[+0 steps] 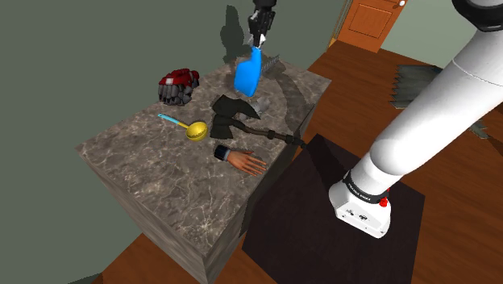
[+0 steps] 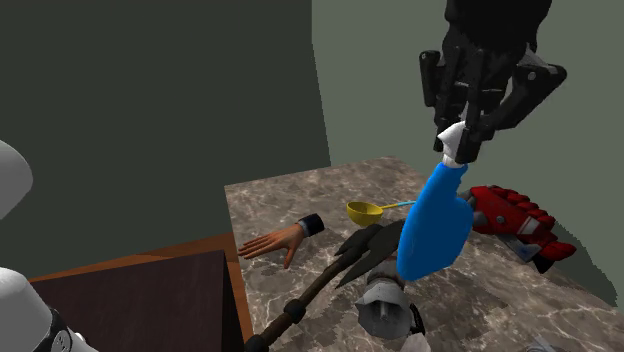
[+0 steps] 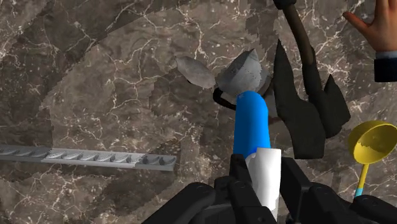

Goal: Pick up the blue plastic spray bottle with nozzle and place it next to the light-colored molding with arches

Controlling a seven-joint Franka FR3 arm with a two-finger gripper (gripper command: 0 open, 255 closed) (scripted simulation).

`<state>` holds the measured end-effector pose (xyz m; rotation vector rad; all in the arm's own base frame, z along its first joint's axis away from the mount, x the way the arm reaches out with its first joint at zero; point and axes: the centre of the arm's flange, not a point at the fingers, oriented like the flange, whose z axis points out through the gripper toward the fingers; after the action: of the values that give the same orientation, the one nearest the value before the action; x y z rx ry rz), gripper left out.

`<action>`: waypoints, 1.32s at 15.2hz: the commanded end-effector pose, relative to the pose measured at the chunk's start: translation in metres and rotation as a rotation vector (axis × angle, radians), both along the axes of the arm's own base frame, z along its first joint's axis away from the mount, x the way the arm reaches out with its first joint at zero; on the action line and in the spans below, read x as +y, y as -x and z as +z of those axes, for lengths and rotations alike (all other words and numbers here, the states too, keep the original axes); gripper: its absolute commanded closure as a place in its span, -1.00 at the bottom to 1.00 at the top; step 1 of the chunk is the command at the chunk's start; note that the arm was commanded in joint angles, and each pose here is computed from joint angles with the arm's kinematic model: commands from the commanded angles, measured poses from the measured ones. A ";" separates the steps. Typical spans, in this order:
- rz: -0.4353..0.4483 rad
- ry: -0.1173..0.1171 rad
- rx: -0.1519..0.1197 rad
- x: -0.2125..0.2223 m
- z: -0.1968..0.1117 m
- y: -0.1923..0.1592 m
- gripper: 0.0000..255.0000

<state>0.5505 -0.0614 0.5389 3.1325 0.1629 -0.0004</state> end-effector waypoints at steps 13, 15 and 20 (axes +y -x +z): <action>0.001 0.000 0.000 -0.185 0.003 0.005 1.00; 0.001 0.000 0.000 -0.211 0.003 0.006 1.00; 0.001 0.000 0.000 -0.277 0.003 0.008 1.00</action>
<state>0.5444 -0.3269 0.5449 3.1327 0.1634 -0.0001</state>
